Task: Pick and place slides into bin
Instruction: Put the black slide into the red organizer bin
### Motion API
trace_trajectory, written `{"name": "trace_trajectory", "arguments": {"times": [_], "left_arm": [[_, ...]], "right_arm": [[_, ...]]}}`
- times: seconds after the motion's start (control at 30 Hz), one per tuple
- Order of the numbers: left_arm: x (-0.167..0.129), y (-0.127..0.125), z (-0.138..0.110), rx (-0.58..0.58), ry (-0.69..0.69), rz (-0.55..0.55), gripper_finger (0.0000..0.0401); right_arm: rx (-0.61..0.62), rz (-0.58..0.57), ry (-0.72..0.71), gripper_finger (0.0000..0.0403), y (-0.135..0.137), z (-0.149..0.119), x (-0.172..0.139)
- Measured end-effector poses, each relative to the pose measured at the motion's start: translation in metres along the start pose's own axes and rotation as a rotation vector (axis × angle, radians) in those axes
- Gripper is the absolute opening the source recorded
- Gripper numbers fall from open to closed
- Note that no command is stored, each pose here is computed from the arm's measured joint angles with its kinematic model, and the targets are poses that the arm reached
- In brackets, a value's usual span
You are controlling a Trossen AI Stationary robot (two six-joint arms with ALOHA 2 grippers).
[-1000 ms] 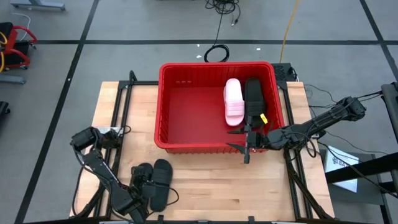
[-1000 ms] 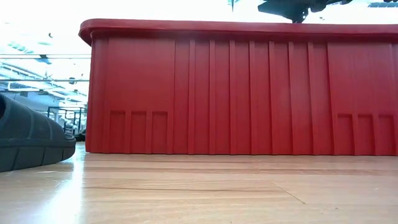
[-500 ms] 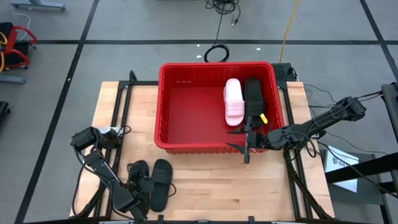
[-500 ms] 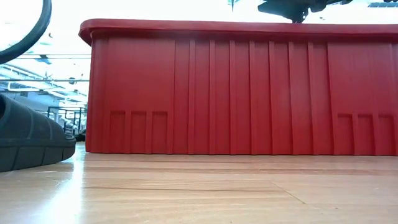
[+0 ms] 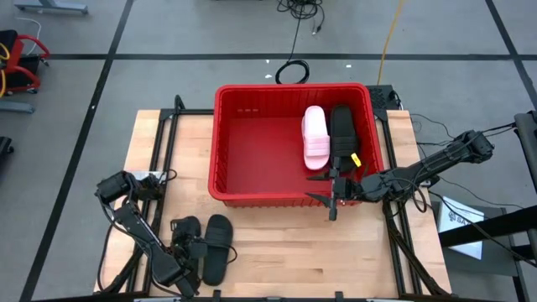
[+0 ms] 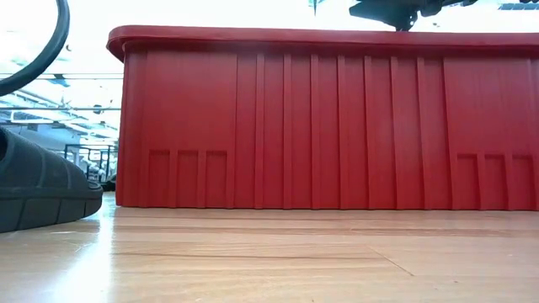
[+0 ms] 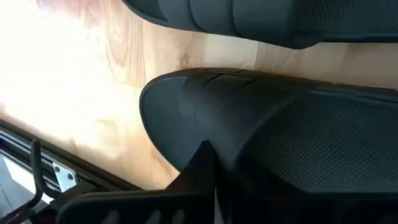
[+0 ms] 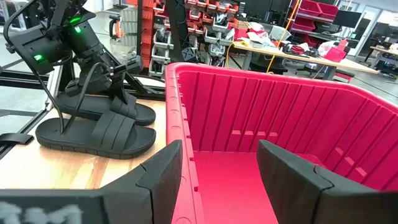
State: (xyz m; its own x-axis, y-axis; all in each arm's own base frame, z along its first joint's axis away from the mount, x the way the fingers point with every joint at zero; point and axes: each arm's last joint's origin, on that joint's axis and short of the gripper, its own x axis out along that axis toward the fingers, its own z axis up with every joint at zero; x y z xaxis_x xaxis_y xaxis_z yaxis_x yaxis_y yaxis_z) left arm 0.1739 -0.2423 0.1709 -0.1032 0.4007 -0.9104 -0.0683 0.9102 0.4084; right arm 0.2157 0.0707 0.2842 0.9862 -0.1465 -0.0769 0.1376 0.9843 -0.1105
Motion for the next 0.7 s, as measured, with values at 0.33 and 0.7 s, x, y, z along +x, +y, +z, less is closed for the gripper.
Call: {"name": "trace_trajectory", "arguments": {"times": [0.33, 0.7], "left_arm": [[0.0, 0.005, -0.001, -0.003, 0.039, 0.036, 0.0006], [-0.017, 0.018, -0.002, -0.004, 0.136, 0.107, 0.0002]], "right_arm": [[-0.001, -0.001, 0.0, 0.0196, 0.0, 0.0, 0.0], [-0.001, -0.002, 0.0, 0.0196, 0.0, 0.0, 0.0]]}}
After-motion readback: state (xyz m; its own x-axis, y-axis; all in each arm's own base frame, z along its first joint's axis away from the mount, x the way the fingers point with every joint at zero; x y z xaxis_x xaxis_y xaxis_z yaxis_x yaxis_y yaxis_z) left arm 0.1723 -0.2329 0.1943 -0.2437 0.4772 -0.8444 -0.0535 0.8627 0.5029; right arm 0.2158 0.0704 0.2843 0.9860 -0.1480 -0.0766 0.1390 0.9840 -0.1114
